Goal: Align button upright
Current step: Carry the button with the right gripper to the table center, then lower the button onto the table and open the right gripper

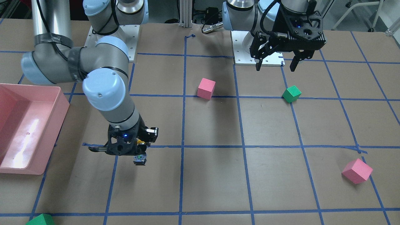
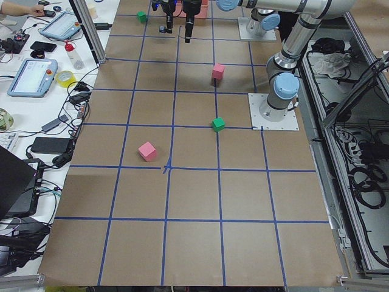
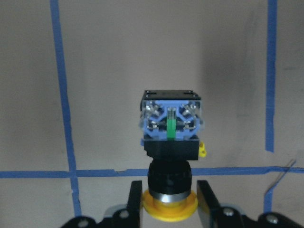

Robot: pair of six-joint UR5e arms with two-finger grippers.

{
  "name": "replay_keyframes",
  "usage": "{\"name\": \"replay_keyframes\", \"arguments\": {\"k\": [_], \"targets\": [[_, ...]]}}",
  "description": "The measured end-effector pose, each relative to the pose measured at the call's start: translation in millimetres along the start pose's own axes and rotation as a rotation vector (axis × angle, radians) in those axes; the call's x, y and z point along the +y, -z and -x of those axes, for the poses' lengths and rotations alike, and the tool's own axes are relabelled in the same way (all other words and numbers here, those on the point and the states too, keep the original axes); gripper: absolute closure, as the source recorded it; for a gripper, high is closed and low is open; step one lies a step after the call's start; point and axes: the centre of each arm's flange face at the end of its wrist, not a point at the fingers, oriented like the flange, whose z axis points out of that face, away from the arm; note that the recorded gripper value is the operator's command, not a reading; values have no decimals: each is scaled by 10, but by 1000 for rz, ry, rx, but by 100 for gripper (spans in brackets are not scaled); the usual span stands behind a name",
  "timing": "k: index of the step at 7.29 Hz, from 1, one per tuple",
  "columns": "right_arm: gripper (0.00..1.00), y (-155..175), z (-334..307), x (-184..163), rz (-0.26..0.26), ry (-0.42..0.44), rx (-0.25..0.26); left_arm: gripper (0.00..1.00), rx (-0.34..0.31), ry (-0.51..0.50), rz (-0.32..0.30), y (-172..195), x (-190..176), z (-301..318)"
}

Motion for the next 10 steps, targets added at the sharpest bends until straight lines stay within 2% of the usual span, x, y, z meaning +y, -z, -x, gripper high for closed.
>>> {"name": "replay_keyframes", "arguments": {"k": [4,8,10], "targets": [[100,-532,620,138,20,37,-14,0,0,0,0,-1,0,0],[100,-883,928,176,40,53,-34,0,0,0,0,0,0,0],[100,-942,1025,138,36,61,-40,0,0,0,1,3,5,0]]}}
